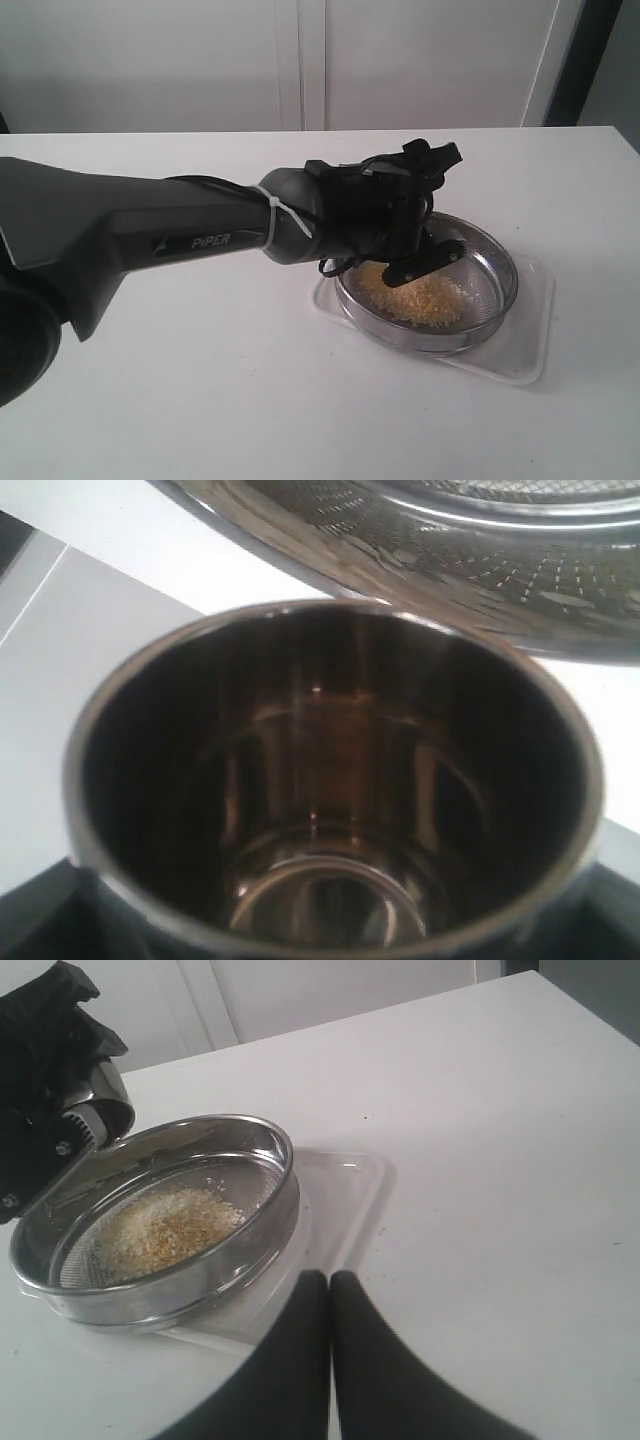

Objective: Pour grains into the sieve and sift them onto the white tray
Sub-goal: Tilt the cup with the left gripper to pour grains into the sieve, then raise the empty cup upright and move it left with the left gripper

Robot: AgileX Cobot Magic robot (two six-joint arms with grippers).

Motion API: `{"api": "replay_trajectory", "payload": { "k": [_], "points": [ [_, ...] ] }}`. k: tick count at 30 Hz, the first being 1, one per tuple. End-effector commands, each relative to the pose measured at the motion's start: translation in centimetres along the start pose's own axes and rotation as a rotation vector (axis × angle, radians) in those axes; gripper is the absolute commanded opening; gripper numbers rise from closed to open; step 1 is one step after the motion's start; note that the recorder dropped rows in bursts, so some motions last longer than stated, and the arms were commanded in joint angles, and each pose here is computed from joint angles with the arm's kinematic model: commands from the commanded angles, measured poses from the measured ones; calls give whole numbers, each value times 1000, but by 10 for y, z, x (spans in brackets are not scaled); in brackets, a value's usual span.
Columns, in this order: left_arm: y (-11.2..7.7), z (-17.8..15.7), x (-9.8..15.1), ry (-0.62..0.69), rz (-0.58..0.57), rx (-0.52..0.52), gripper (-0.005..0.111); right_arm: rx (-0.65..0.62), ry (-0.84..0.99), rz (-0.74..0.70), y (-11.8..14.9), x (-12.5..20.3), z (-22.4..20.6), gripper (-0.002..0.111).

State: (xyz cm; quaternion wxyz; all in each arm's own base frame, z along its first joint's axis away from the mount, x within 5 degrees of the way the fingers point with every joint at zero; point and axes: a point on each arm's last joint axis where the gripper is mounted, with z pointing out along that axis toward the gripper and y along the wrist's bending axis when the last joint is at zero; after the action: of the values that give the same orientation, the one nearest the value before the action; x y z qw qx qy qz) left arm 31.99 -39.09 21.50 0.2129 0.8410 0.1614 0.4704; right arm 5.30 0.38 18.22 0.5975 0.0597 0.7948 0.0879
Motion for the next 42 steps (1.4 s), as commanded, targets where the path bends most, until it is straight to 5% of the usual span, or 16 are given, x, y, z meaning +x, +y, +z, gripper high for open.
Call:
{"api": "replay_trajectory", "payload": {
  "k": [1,5,9,14,18,22,27,35,42],
  "points": [
    [8,-5,-2,34,77,-50,0,-1,-11,-5,0,0,0,0],
    [5,-2,-9,-10,-37,-32,0,-1,-11,-5,0,0,0,0],
    [3,0,-7,31,96,-14,0,-1,-11,-5,0,0,0,0],
    [1,2,-15,-25,-35,4,0,-1,-11,-5,0,0,0,0],
    [4,-2,-9,-13,150,-21,0,-1,-11,-5,0,0,0,0],
    [4,-8,-8,-74,-31,8,0,-1,-11,-5,0,0,0,0],
    [0,-11,-3,-54,38,67,0,-1,-11,-5,0,0,0,0],
    [0,-13,0,-44,-222,84,0,-1,-11,-5,0,0,0,0],
    [4,-24,10,-43,-640,98,0,-1,-11,-5,0,0,0,0]
  ]
}}
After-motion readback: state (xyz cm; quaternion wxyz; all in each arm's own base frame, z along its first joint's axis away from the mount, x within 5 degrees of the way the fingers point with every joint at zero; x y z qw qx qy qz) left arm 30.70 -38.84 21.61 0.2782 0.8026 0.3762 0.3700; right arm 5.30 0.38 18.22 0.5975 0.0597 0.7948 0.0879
